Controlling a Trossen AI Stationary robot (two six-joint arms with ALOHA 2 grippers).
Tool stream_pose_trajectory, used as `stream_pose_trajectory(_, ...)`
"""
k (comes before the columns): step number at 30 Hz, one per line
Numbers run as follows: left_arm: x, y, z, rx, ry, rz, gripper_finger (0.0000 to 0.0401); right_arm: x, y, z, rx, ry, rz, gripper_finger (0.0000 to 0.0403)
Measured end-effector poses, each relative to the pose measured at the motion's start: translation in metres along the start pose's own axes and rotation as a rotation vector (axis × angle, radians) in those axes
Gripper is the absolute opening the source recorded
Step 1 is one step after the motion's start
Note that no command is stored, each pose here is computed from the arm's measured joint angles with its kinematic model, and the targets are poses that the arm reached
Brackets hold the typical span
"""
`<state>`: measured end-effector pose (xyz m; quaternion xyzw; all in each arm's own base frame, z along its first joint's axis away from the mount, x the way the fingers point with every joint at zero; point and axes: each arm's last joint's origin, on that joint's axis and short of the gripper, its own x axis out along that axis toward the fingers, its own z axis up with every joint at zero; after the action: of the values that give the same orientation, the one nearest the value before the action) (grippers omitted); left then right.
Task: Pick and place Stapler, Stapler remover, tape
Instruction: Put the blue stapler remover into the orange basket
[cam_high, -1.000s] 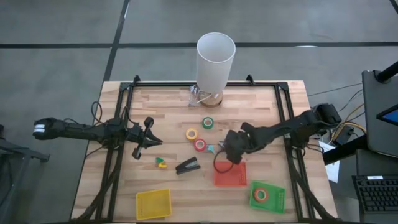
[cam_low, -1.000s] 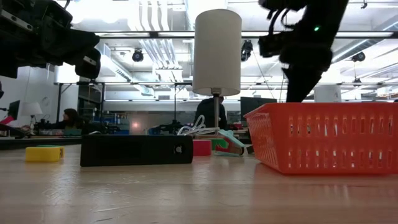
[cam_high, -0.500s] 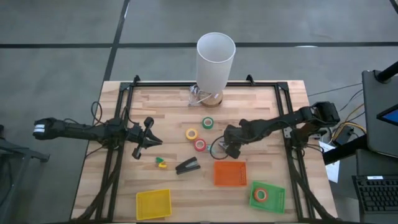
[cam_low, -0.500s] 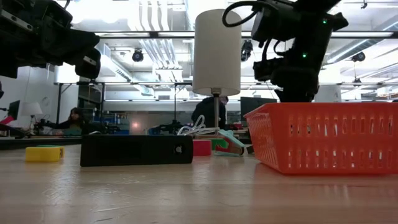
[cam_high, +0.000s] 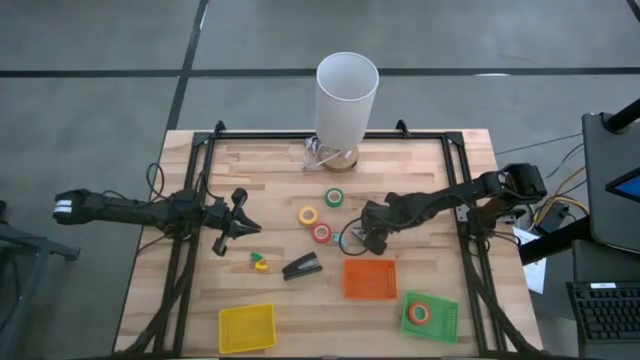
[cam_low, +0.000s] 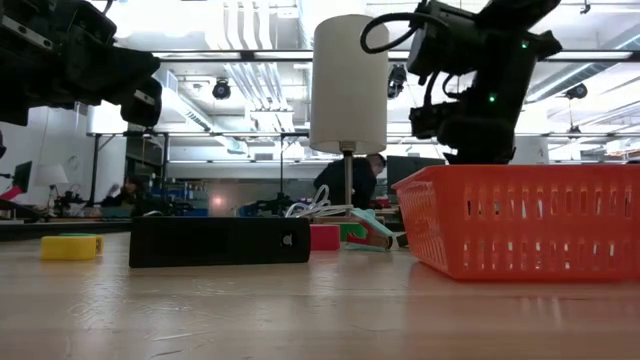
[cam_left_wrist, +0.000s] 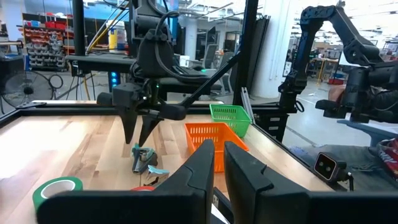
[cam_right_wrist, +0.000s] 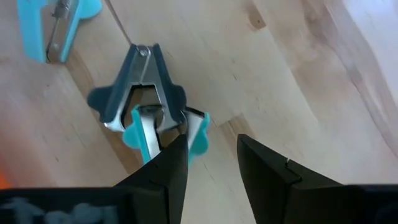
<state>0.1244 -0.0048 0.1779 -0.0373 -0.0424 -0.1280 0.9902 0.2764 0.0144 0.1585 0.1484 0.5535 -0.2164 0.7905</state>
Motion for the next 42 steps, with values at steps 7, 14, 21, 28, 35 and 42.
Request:
stream_pose_trajectory(7, 0.000, 0.000, 0.000, 0.000, 0.000, 0.000, 0.0039, 0.004, -0.001, -0.001, 0.002, -0.016, 0.009, 0.0106)
stream_pose_trajectory(14, 0.000, 0.000, 0.000, 0.000, 0.001, 0.000, 0.0039, 0.004, -0.001, -0.002, -0.011, -0.015, 0.010, 0.0039)
stream_pose_trajectory(21, 0.000, 0.000, 0.000, 0.000, 0.000, 0.000, 0.0039, 0.003, -0.001, -0.001, -0.026, -0.021, 0.011, 0.0010)
stream_pose_trajectory(28, 0.000, 0.000, 0.000, 0.000, 0.000, 0.000, 0.0039, -0.015, 0.008, 0.005, -0.051, -0.014, 0.037, 0.0008)
stream_pose_trajectory(35, 0.000, 0.000, 0.000, 0.000, 0.001, 0.000, 0.0039, -0.042, 0.023, 0.014, -0.086, -0.041, 0.044, 0.0008)
stream_pose_trajectory(42, 0.000, 0.000, 0.000, 0.000, 0.001, 0.000, 0.0039, -0.066, 0.044, 0.013, -0.127, -0.055, 0.056, 0.0008)
